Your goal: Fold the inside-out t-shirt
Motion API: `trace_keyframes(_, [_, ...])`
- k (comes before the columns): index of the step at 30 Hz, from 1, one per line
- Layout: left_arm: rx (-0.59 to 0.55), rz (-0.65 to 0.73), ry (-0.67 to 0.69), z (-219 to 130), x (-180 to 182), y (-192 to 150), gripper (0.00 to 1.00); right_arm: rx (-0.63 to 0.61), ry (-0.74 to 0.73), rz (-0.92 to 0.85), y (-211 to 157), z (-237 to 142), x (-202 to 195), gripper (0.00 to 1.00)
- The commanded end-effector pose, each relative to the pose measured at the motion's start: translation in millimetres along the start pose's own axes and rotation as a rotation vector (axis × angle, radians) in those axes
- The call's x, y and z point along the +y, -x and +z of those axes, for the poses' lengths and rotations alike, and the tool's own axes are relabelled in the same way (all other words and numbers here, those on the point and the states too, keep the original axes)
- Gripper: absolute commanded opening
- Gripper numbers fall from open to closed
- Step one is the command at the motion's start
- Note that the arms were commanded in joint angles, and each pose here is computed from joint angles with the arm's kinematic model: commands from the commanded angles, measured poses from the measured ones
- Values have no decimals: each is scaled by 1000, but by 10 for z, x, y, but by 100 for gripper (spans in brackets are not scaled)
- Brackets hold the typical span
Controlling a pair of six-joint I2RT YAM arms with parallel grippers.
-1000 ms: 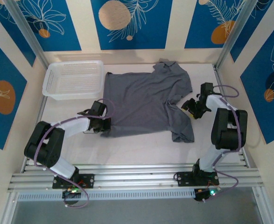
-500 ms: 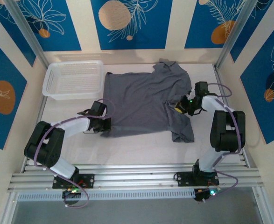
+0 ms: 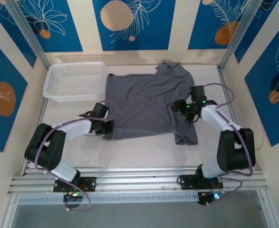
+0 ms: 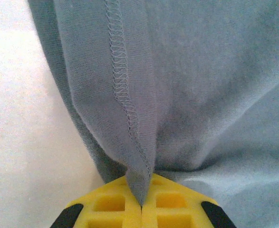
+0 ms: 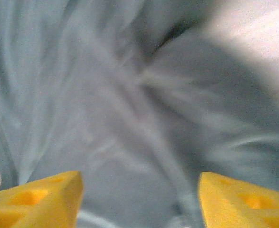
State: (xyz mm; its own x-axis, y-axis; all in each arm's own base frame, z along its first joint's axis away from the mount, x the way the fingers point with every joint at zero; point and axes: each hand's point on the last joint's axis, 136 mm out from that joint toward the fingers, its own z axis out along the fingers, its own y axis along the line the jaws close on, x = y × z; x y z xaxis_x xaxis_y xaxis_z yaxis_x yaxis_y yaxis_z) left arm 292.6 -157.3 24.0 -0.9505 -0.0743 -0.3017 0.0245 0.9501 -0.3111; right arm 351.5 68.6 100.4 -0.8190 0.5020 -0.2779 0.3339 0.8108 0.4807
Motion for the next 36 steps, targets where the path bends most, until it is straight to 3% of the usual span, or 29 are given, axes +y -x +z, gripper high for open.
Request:
trace_keyframes(1, [10,0,-27,-15,-15,-30,0,10,-137,4,51,50,-486,74])
trace_keyframes(5, [11,1,-18,-12,3,-41,0,87,-99,-57,53,224,-427,81])
trace_keyframes(9, [12,1,-18,-14,5,-37,0,124,-70,-87,73,389,-351,74])
trace_keyframes(13, [6,4,-11,-43,12,-31,0,151,-60,-80,47,453,-315,30])
trace_keyframes(18, [7,4,-8,-41,14,-28,0,155,-99,-139,-138,322,-102,10])
trace_keyframes(21, [11,5,-12,-28,0,-17,0,183,-108,-215,-443,325,172,0])
trace_keyframes(25, [14,5,-13,-17,-2,-19,0,245,-178,-284,-1010,470,448,1])
trace_keyframes(27, [16,5,-12,-8,3,-26,0,287,-187,-323,-1264,523,607,17])
trace_keyframes(29, [19,7,-12,3,6,-31,0,299,-183,-374,-1388,456,767,41])
trace_keyframes(31, [25,9,-13,14,6,-42,0,288,-109,-372,-1350,286,917,57])
trace_keyframes(36, [24,13,-17,11,-5,-37,0,138,126,-96,-667,-171,759,54])
